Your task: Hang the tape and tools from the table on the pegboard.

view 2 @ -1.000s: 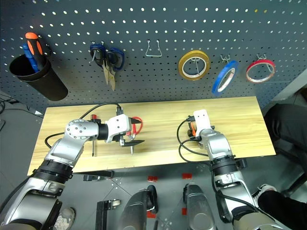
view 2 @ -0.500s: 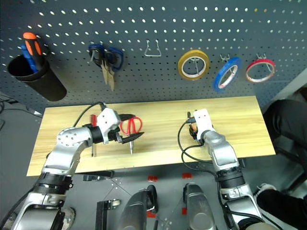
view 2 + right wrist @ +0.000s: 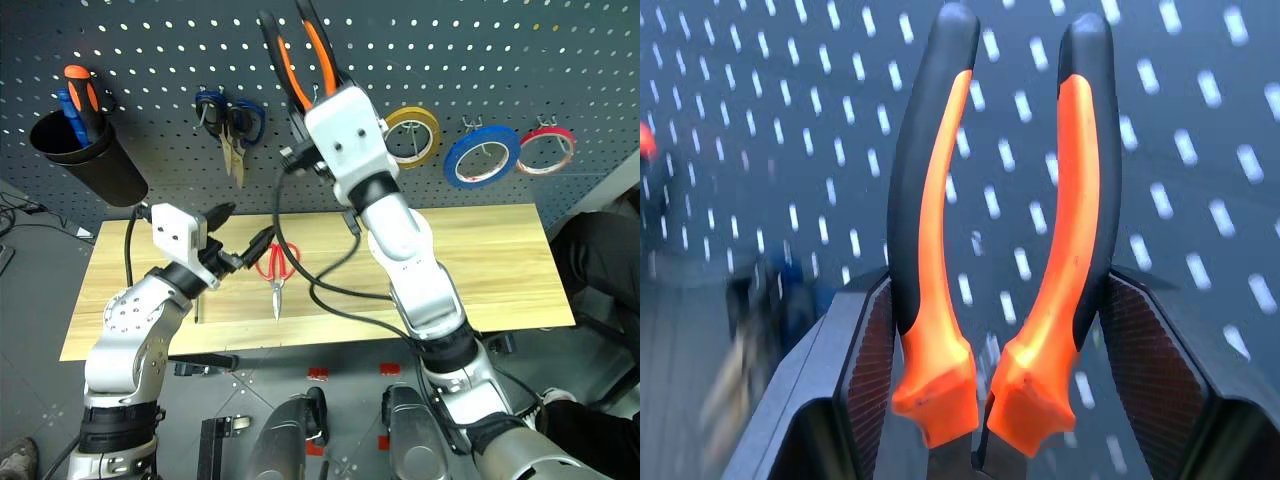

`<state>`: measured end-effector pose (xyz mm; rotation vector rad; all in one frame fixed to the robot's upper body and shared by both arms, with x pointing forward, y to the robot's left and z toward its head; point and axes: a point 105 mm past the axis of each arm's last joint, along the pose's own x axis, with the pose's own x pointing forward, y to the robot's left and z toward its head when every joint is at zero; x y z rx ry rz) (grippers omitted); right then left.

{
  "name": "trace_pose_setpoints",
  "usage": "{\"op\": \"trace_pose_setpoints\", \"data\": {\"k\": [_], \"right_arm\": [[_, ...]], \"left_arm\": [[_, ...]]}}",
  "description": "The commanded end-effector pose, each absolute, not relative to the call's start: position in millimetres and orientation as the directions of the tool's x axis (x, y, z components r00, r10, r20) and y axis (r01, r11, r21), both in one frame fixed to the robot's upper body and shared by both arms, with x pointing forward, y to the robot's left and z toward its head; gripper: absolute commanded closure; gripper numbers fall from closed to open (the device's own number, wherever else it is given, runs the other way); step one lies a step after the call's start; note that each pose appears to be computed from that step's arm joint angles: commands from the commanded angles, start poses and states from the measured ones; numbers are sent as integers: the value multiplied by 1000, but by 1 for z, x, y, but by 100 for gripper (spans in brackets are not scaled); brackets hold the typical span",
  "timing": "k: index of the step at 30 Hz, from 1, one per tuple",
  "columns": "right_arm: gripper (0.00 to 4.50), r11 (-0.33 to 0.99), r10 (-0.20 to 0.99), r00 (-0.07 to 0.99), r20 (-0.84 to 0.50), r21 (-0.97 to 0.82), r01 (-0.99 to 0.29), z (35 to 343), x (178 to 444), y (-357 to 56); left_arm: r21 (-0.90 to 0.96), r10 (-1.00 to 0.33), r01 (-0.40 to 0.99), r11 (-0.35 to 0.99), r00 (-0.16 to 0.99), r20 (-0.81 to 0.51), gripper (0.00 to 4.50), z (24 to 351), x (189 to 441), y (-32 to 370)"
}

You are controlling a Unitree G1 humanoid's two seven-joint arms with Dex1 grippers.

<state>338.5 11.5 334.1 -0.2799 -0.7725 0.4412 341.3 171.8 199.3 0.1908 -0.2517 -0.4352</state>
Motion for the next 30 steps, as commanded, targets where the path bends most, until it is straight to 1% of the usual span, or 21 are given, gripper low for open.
{"op": "trace_pose_setpoints", "data": {"k": [1,8,13,17,21,23,27,30], "right_arm": [[174,890,456,540,708,-379,-253,365,340,18],[174,891,451,497,741,-400,-213,381,366,28],[174,893,443,500,744,-416,-171,379,382,23],[174,897,430,507,747,-415,-151,379,388,16],[174,884,435,546,716,-454,-108,350,399,8],[174,894,414,572,708,-435,-108,340,403,1],[174,903,398,604,691,-410,-126,329,406,-3],[174,914,376,660,650,-377,-149,318,413,-8]], "left_arm": [[281,-439,373,884,869,229,35,215,344,169],[299,-467,397,868,857,217,35,219,349,157],[311,-492,419,853,844,214,35,220,352,145],[307,-504,431,849,835,221,35,222,355,140],[290,-514,446,847,828,226,35,221,359,136],[289,-517,450,845,825,228,35,221,360,134],[292,-519,450,844,824,228,35,219,363,132],[296,-520,451,842,824,226,35,217,364,131]]}}
